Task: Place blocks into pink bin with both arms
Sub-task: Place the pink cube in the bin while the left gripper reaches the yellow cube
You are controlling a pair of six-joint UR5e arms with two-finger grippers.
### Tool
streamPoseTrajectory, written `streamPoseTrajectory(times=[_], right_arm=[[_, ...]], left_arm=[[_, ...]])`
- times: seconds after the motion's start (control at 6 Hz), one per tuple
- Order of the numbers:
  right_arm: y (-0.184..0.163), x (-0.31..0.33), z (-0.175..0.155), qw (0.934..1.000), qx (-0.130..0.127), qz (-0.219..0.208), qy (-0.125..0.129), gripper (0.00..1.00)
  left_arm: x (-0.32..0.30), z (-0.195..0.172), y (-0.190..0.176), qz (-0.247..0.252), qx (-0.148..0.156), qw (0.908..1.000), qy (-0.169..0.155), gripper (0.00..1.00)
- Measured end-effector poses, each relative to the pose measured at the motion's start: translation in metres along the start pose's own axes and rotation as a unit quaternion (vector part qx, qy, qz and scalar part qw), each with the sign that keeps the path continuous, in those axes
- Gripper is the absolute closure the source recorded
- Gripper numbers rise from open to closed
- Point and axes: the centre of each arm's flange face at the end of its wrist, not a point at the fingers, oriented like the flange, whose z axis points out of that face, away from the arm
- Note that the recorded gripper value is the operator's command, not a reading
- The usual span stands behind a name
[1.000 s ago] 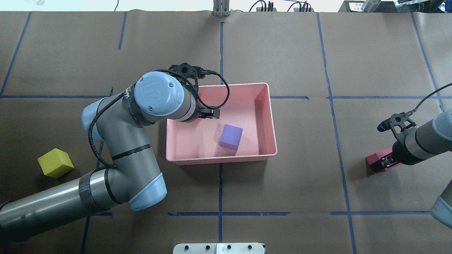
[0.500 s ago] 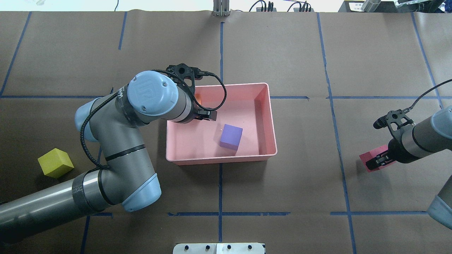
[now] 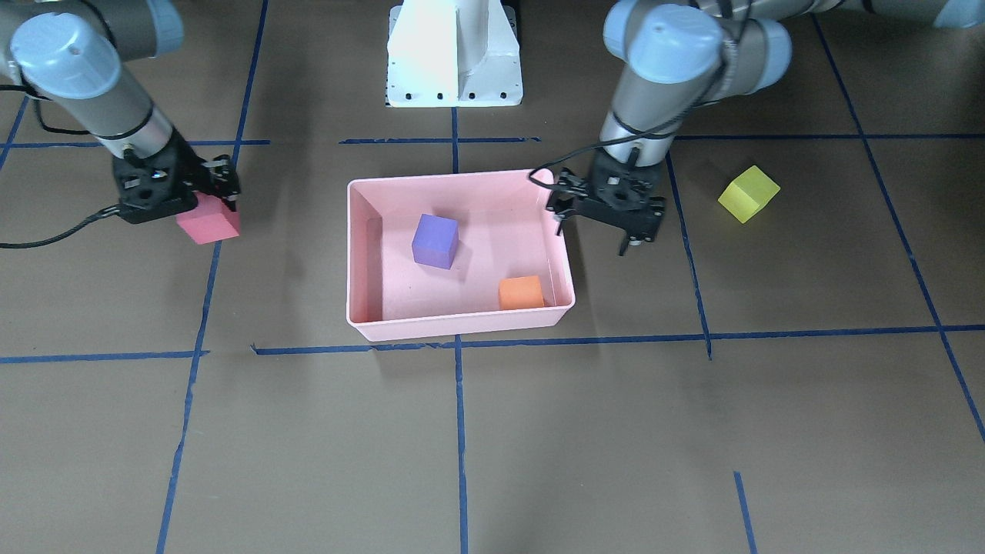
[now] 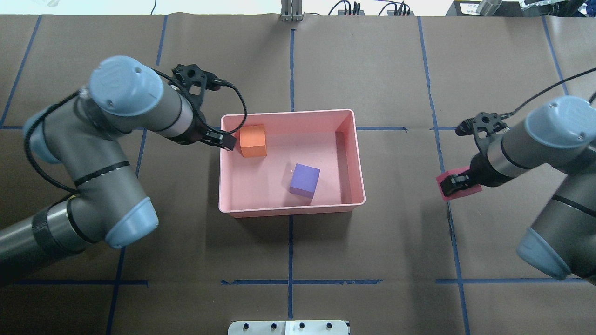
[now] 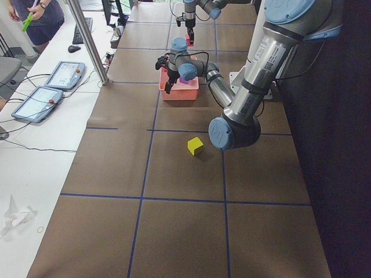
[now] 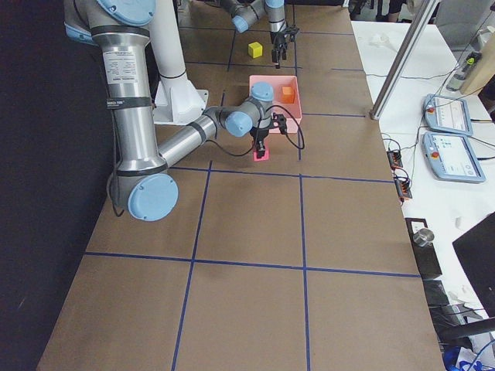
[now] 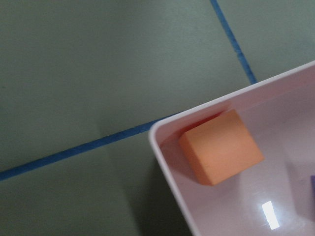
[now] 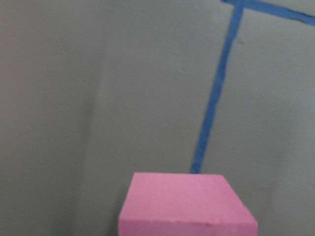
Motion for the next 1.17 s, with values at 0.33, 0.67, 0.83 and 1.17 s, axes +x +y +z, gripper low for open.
streamPoseTrajectory(times=[0.33,0.67,0.83,1.17], right_arm=[[-0.039,-0.111,-0.040,0.9966,-0.001,0.081,-0.012,0.72],[-0.071,-0.200,-0.040,0.9877,-0.005,0.155,-0.019,0.00],[-0.079,-0.221,-0.034,0.9859,-0.001,0.167,-0.016,0.00],[-0.080,-0.228,-0.029,0.9862,0.007,0.165,-0.015,0.00]], left_arm=[[-0.123,-0.019,0.045,0.069,-0.024,0.9973,-0.013,0.00],[-0.200,-0.015,0.119,0.101,-0.013,0.9948,-0.006,0.00],[-0.215,-0.012,0.142,0.108,-0.007,0.9941,-0.004,0.00],[-0.223,-0.007,0.187,0.138,0.010,0.9903,0.017,0.00]])
